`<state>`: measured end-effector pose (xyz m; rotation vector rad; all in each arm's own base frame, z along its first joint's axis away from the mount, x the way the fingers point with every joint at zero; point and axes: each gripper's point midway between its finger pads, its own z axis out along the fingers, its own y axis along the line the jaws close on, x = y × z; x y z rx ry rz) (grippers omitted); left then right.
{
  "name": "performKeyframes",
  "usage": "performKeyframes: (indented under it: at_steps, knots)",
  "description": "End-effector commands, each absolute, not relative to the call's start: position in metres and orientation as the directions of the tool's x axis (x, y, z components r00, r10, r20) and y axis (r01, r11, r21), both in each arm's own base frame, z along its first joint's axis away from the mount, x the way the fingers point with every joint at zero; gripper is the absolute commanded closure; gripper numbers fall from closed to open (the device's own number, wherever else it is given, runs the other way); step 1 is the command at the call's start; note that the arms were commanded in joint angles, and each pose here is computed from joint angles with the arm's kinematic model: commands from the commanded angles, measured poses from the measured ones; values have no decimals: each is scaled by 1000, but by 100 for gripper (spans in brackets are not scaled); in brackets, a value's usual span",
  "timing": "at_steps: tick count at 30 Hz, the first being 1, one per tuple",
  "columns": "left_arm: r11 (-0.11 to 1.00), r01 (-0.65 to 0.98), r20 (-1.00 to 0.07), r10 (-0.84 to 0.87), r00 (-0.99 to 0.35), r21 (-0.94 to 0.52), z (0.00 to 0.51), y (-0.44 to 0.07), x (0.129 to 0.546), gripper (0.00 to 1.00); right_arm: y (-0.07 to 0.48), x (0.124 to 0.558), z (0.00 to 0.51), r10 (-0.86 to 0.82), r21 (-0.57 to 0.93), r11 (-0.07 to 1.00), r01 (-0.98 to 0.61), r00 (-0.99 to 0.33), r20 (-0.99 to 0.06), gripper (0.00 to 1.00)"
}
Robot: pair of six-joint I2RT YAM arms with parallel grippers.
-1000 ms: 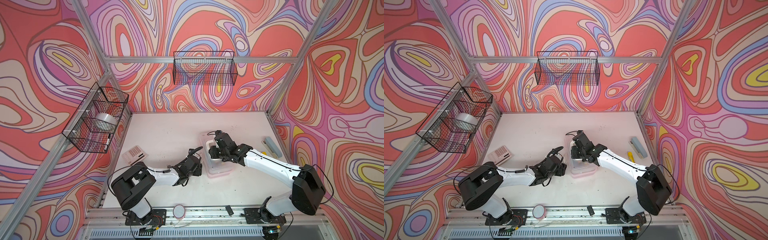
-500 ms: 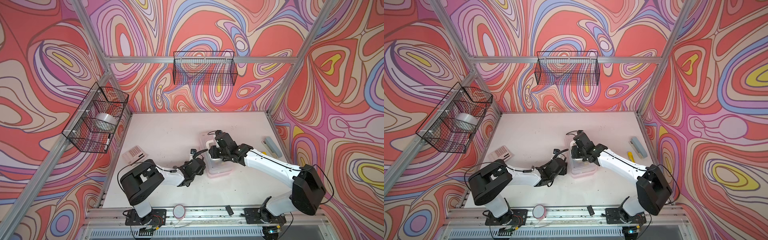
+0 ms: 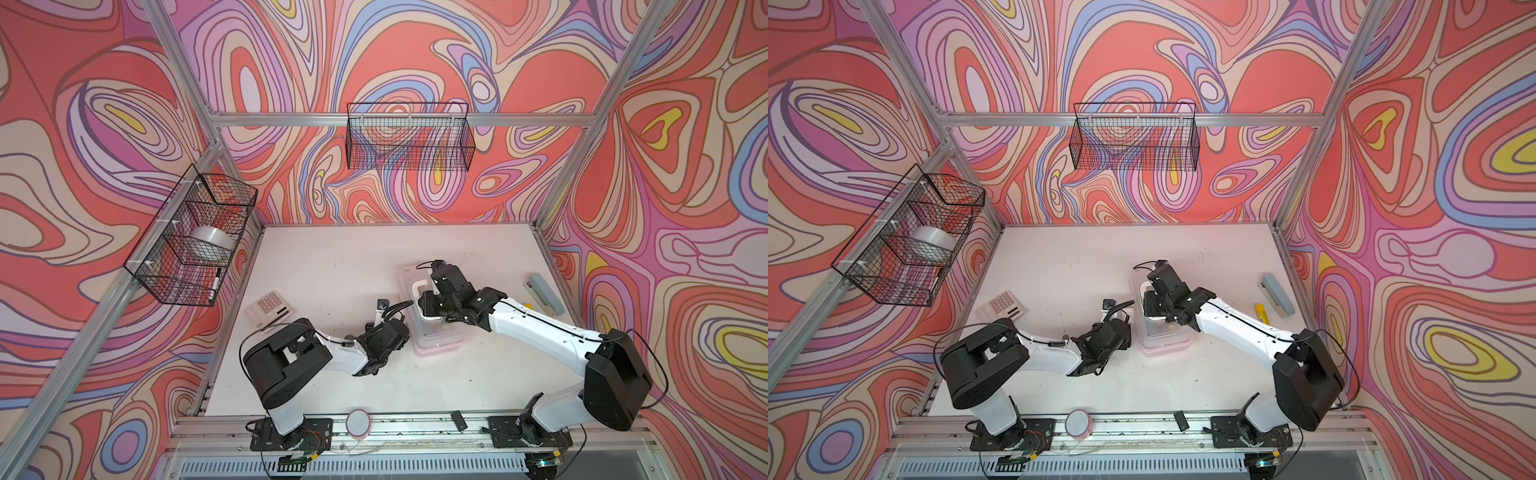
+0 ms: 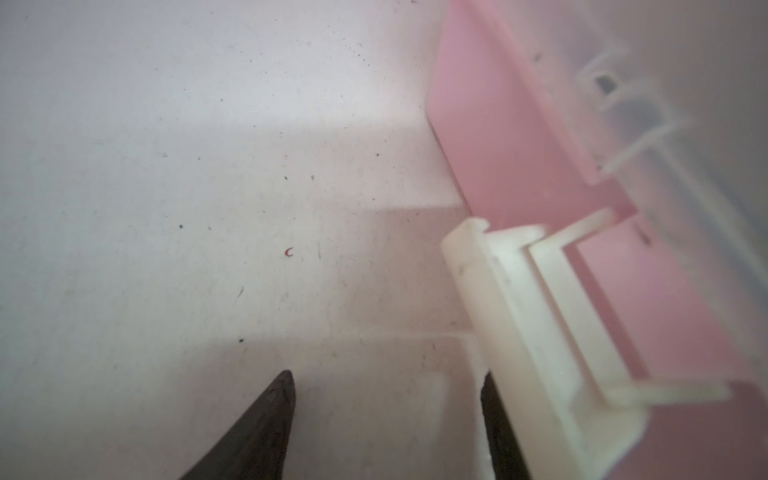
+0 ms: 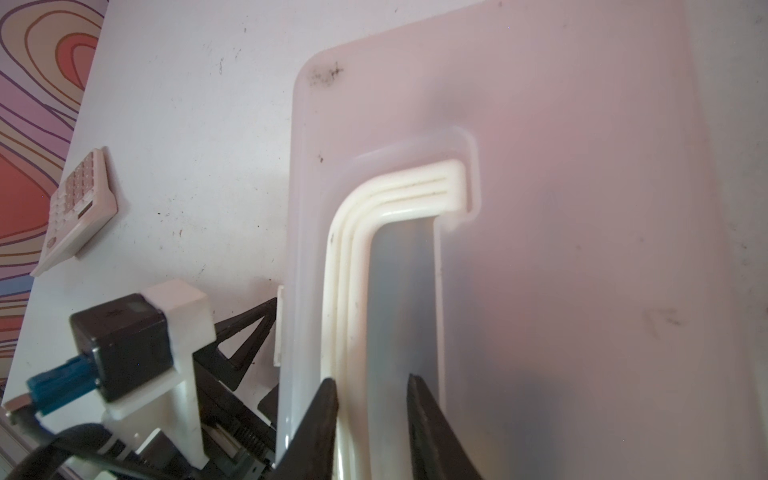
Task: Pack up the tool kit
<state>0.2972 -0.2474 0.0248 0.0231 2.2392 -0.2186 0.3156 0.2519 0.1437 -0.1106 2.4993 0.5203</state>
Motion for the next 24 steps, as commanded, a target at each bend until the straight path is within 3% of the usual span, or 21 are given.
performKeyframes:
  at_steps: [1,7,11,24]
  knots:
    - [990,63,-793,-64,-606,-128,29,-235,298,28,240,306,127,9,303,937,-173,-857,-516,70]
    - [971,170,-776,-23,-631,-167,24,-249,289,24,243,305,123,3,307,935,-177,-862,-507,70]
    - [932,236,-780,-74,-621,-275,17,-250,274,22,242,305,122,3,306,935,-177,-862,-508,69]
    - [818,230,-698,-263,-667,-528,10,-229,261,32,245,306,119,-3,309,934,-181,-868,-497,70]
